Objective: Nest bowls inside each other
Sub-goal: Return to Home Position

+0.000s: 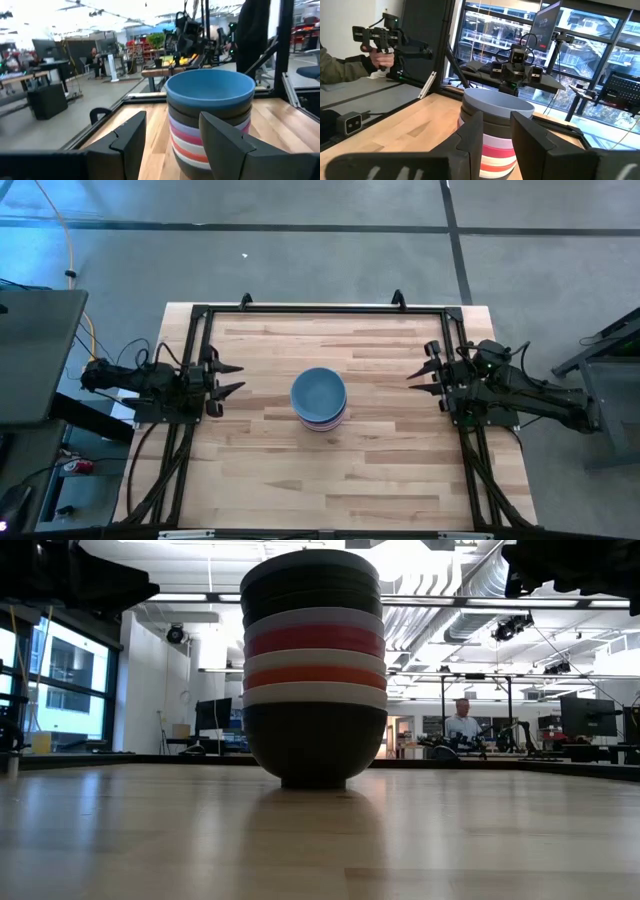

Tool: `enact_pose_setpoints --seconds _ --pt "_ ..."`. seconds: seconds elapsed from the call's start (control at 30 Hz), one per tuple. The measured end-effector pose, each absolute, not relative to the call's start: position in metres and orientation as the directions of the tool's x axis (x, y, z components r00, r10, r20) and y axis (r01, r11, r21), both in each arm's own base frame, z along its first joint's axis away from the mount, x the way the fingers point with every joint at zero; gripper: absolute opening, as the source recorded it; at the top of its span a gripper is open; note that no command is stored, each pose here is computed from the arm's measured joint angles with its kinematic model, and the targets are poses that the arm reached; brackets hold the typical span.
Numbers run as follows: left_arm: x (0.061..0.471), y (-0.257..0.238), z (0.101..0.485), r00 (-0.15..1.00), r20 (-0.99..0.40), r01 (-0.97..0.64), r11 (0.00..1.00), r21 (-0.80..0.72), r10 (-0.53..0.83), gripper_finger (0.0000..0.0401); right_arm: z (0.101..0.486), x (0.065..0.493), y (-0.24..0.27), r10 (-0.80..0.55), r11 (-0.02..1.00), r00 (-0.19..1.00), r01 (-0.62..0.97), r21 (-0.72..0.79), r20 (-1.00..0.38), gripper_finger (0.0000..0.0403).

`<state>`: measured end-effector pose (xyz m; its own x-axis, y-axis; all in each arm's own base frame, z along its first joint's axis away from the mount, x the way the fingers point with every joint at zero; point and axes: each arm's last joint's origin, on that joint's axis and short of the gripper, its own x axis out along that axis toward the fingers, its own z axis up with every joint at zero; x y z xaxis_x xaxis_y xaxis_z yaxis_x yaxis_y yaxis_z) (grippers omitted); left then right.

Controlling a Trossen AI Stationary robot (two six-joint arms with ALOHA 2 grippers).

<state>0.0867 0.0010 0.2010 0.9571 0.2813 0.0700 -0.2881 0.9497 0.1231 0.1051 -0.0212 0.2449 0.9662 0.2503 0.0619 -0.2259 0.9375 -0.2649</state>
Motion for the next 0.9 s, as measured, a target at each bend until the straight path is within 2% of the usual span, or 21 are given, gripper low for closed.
enact_pose_setpoints --seconds 0.33,0.6,0.77,0.9 --pt "0.093 -0.003 0.191 0.949 0.246 -0.247 0.952 0.184 0.199 0.0172 0.245 0.105 -0.021 0.250 0.941 0.966 -0.228 -0.250 0.062 0.0091" --pt "0.091 -0.002 0.199 0.933 0.332 -0.214 0.957 0.197 0.140 0.0172 0.245 0.105 -0.021 0.251 0.941 0.966 -0.228 -0.250 0.062 0.0091" --pt "0.091 0.001 0.198 0.932 0.327 -0.227 0.955 0.192 0.155 0.0172 0.241 0.106 -0.021 0.251 0.943 0.966 -0.231 -0.238 0.057 0.0091" --pt "0.094 0.003 0.190 0.957 0.239 -0.216 0.955 0.201 0.166 0.0172 0.230 0.108 -0.022 0.250 0.948 0.968 -0.238 -0.212 0.029 0.0091"
